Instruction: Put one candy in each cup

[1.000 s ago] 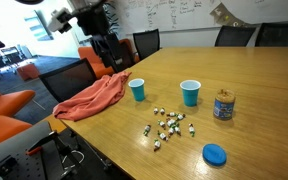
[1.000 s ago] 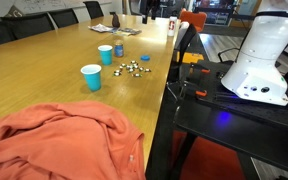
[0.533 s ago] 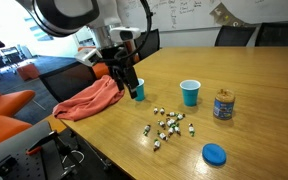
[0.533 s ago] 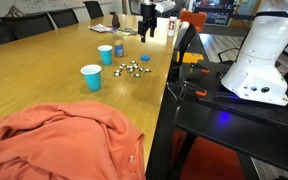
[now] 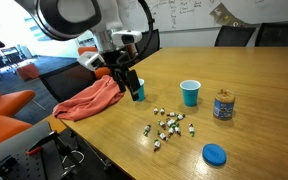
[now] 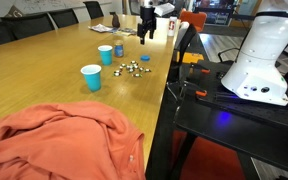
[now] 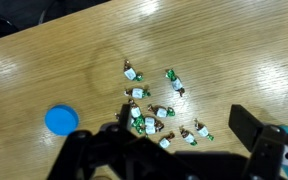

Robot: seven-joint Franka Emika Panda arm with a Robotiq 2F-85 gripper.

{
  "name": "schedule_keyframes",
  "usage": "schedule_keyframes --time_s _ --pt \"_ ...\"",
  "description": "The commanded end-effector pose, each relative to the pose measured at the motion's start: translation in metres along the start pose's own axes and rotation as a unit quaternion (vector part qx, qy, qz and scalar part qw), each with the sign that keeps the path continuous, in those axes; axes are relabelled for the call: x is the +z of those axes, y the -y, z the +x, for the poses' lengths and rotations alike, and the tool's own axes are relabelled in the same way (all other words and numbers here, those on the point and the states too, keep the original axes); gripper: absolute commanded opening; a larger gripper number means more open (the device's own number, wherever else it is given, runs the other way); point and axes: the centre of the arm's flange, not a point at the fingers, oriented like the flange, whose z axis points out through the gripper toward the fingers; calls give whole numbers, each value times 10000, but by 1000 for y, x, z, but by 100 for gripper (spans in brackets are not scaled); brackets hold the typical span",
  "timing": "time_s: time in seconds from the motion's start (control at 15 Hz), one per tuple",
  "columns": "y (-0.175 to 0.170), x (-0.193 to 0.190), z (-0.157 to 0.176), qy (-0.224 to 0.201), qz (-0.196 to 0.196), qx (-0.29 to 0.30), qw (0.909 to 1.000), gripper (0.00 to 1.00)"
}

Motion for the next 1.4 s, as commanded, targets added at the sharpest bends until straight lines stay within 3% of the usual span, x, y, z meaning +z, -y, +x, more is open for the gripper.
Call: schedule_keyframes --time_s 0.0,0.6,1.13,1.2,1.27,1.33 --pt "4 45 13 -274 9 252 9993 100" --pt "20 155 21 -6 125 439 9990 100" --pt "25 202 47 177 83 585 9981 100" --pt "26 205 48 183 78 584 9981 94" --pt "26 209 50 188 81 579 9981 72" --pt "26 210 50 188 75 582 9981 70"
